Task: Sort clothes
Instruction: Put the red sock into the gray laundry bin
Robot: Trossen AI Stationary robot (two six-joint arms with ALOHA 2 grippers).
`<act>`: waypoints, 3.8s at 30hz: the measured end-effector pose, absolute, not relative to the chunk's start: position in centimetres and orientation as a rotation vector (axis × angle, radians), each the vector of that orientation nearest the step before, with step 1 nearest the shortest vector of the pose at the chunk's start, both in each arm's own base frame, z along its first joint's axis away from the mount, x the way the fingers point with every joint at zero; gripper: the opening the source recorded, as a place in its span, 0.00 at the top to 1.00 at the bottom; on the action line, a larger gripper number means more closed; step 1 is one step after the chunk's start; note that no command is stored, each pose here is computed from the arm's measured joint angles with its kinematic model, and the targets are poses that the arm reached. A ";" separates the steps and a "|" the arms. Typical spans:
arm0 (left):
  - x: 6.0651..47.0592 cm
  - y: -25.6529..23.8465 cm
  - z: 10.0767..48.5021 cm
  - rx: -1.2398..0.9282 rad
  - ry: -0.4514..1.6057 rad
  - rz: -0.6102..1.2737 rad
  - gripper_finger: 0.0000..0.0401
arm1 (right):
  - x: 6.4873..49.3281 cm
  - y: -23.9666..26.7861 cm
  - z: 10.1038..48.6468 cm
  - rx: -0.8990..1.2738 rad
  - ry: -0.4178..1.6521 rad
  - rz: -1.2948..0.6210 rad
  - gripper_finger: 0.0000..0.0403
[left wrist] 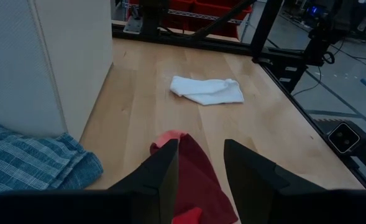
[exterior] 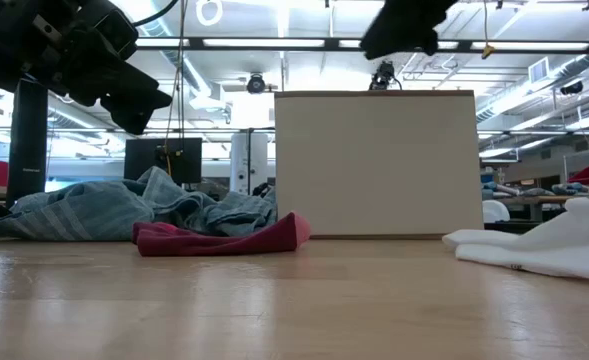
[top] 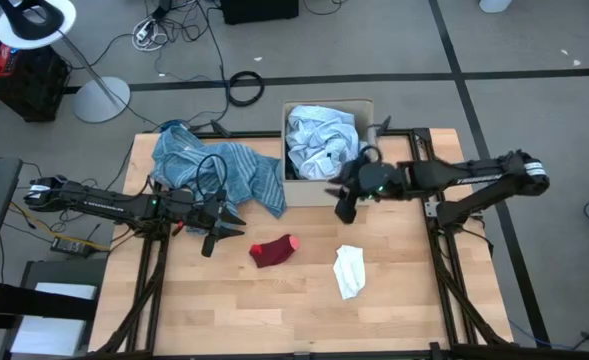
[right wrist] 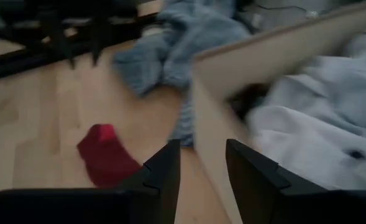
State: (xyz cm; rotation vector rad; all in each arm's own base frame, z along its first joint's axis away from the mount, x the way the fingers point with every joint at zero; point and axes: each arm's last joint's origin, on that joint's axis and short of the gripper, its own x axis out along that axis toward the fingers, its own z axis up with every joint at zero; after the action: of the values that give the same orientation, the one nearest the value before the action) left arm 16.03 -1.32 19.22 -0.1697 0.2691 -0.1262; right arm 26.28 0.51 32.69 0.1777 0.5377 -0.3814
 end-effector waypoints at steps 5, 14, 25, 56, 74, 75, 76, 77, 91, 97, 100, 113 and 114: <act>16.0 -1.3 19.2 -0.170 0.268 -0.126 0.66 | 29.5 2.7 30.4 0.098 0.556 -0.293 0.68; 16.0 -1.3 19.2 -0.170 0.270 -0.126 0.66 | 34.2 5.0 24.2 0.030 0.652 -0.244 0.68; 16.0 -1.3 19.2 -0.170 0.268 -0.126 0.66 | 37.5 6.2 16.7 0.079 0.768 -0.175 0.69; 16.0 -1.3 19.2 -0.184 0.272 -0.123 0.66 | 36.5 5.9 18.8 0.003 0.750 -0.249 1.00; 16.0 -1.3 19.2 -0.184 0.271 -0.123 0.66 | 33.7 6.0 25.3 0.005 0.600 -0.232 0.95; 16.0 -1.3 19.2 -0.184 0.270 -0.123 0.66 | 34.1 6.2 24.5 0.012 0.620 -0.228 0.94; 16.0 -1.3 19.2 -0.184 0.270 -0.123 0.66 | 34.6 6.3 23.6 0.020 0.639 -0.221 0.93; 16.0 -1.3 19.2 -0.184 0.271 -0.123 0.66 | 35.0 6.4 22.7 0.022 0.659 -0.216 0.91; 16.0 -1.3 19.2 -0.184 0.271 -0.124 0.66 | 39.6 6.8 12.1 -0.040 0.725 -0.125 0.63; 16.0 -1.3 19.2 -0.184 0.271 -0.124 0.66 | 39.6 6.6 11.1 0.033 0.770 -0.111 0.80; 16.0 -1.3 19.2 -0.184 0.271 -0.124 0.66 | 39.1 6.5 11.8 -0.009 0.804 -0.103 0.96; 16.0 -1.3 19.2 -0.184 0.271 -0.124 0.66 | 34.8 5.2 24.9 -0.129 0.565 -0.257 0.99; 16.0 -1.3 19.2 -0.184 0.271 -0.124 0.66 | 34.3 5.1 26.0 -0.145 0.534 -0.273 0.99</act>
State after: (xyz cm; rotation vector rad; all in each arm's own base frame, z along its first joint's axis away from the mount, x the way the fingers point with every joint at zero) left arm 16.03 -1.32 19.21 -0.1845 0.2708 -0.1236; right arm 34.30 5.07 25.98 -0.1446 0.5339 -0.2726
